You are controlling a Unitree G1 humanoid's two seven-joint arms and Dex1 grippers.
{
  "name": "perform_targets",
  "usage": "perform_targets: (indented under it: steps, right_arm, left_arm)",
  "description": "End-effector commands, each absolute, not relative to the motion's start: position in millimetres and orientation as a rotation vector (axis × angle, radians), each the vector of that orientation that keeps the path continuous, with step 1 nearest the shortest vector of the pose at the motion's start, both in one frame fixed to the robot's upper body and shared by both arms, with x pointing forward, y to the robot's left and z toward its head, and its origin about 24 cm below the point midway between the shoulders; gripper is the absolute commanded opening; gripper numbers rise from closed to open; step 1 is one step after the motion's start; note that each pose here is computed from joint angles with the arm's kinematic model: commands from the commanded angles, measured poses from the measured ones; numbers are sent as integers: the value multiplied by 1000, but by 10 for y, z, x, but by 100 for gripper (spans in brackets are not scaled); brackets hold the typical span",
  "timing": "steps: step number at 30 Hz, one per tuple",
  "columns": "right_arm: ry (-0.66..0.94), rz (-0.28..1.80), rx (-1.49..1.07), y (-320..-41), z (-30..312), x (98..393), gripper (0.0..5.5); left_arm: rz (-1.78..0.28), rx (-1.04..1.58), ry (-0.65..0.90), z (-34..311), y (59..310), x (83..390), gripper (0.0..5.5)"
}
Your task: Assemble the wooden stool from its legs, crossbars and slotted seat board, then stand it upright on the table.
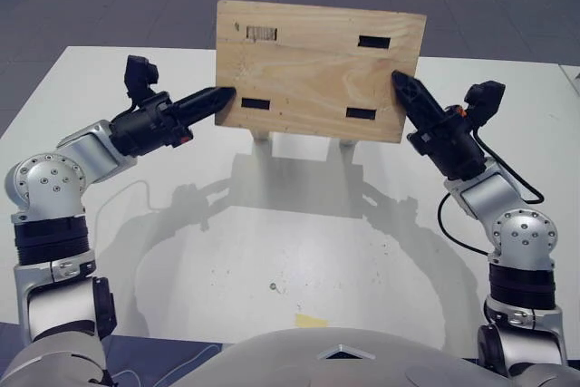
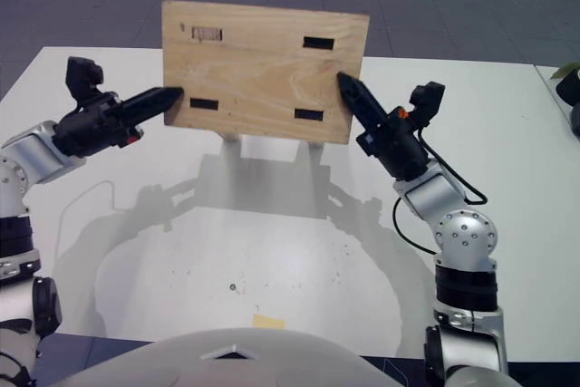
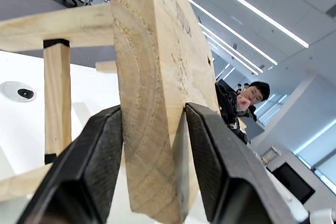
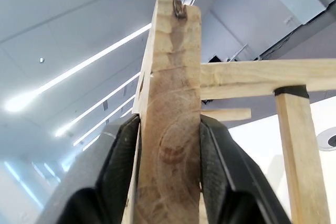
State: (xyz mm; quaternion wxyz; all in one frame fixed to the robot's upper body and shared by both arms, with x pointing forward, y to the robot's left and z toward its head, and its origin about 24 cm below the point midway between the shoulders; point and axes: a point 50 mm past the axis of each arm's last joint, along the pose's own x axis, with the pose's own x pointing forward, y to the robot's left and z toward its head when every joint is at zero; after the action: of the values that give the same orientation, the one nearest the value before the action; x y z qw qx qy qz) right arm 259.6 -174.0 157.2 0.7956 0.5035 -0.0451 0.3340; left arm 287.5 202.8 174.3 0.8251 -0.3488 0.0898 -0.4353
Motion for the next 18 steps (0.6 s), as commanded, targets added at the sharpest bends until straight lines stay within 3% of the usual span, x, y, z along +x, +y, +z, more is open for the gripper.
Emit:
perform_targets:
  steps: [1, 3, 4, 8, 12, 16, 18]
  right_arm:
    - [-292, 553, 1487, -1630, 2339, 2585, 200]
    - [-301, 450, 1465, -1723, 2280, 2646, 232]
    - [-319, 418, 1457, -1794, 2268, 2661, 251]
    - [-405, 366, 1399, -2035, 2295, 2673, 315]
    - [-434, 335, 1330, -2041, 2247, 2615, 380]
    - [-413, 150, 1125, -2036, 1987, 2546, 441]
    - [-320, 1, 760, -1956, 1706, 2569, 470]
  left_arm:
    - [-581, -999, 86, 2470, 1664, 3065, 185]
    - [-453, -1037, 130, 2377, 1718, 3127, 185]
    - [-424, -1056, 136, 2366, 1724, 3145, 222]
    - [-479, -1128, 99, 2514, 1637, 3121, 285]
    - [-479, -1106, 43, 2631, 1715, 3125, 353]
    - [-221, -751, -143, 2591, 2088, 3214, 417]
    - [-64, -449, -173, 2343, 2275, 3245, 447]
